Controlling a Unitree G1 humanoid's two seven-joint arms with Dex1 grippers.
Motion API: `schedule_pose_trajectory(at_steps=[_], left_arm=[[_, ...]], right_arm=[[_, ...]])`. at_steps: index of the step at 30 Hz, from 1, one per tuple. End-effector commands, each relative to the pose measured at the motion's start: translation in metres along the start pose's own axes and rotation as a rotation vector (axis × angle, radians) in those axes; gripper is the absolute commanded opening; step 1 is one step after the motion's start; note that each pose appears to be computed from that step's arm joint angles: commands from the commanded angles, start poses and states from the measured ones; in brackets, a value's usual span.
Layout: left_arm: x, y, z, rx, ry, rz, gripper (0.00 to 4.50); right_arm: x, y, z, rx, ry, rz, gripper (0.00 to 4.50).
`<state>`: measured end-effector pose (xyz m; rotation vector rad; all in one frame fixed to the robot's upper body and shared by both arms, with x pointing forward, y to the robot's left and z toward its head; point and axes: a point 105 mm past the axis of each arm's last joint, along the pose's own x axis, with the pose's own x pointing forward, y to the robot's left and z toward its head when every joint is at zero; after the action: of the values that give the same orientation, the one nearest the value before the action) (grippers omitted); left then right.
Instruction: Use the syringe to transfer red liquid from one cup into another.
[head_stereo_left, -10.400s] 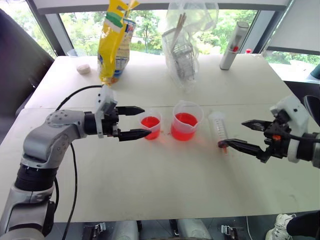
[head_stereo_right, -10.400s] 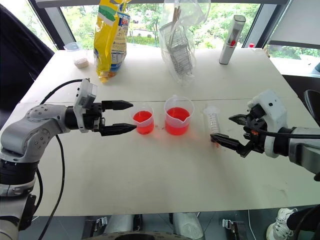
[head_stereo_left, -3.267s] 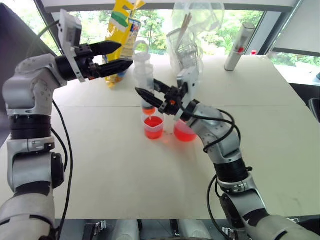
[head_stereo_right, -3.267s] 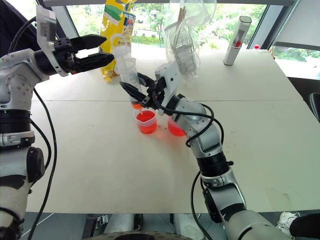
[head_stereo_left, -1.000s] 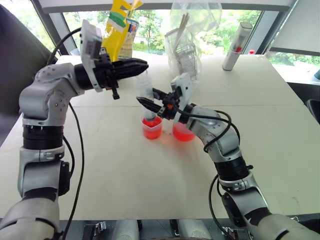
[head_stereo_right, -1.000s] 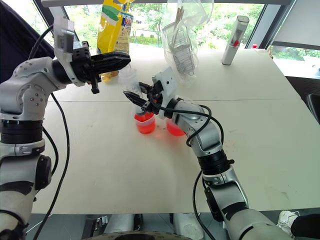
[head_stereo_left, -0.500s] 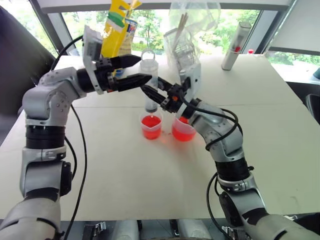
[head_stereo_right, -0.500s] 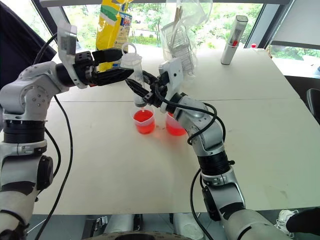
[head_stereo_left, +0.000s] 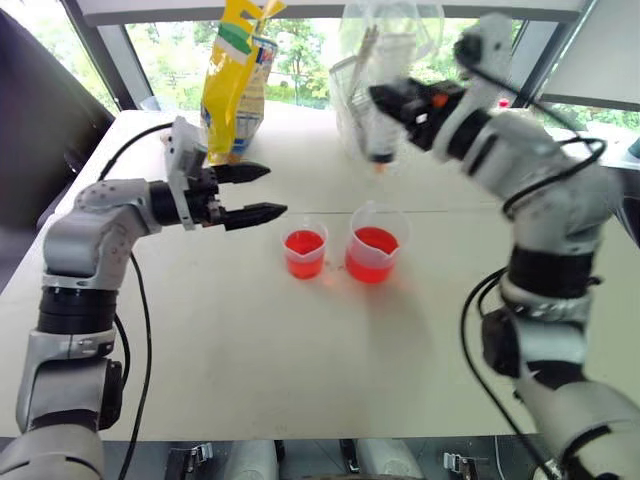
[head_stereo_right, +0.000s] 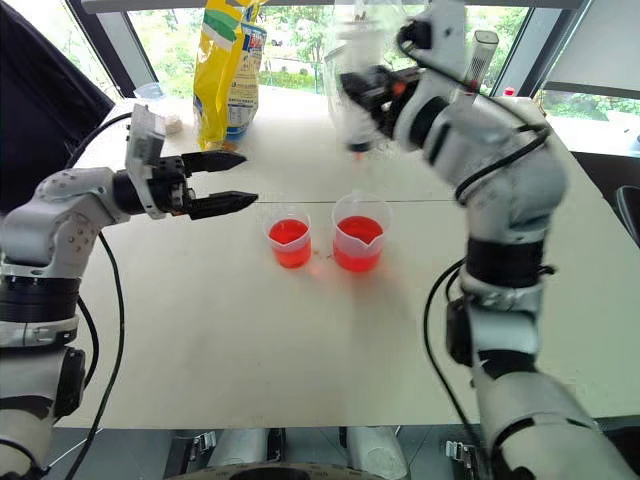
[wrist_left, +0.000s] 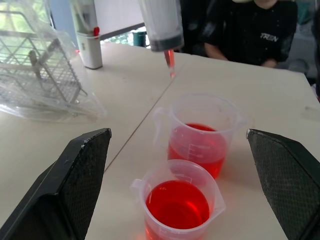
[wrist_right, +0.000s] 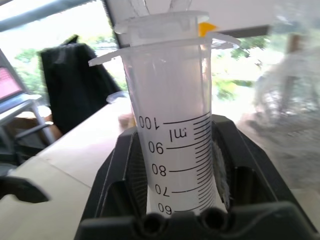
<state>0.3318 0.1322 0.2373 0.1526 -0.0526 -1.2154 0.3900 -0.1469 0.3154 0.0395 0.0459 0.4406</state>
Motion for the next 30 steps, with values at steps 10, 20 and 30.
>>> schedule_pose_trajectory(at_steps=[10, 20, 30], left_arm=[[0.006, -0.017, 0.004, 0.042, -0.014, -0.042, 4.47], [0.004, -0.023, 0.001, 0.047, 0.006, -0.052, 4.47], [0.003, -0.026, -0.001, 0.048, 0.032, -0.07, 4.5]], right_arm=[[-0.039, -0.053, -0.118, 0.172, 0.648, -0.175, 1.37], [-0.053, -0.068, -0.176, 0.167, 0.796, -0.259, 1.37], [-0.055, -0.066, -0.158, 0.099, 0.731, -0.221, 4.47]])
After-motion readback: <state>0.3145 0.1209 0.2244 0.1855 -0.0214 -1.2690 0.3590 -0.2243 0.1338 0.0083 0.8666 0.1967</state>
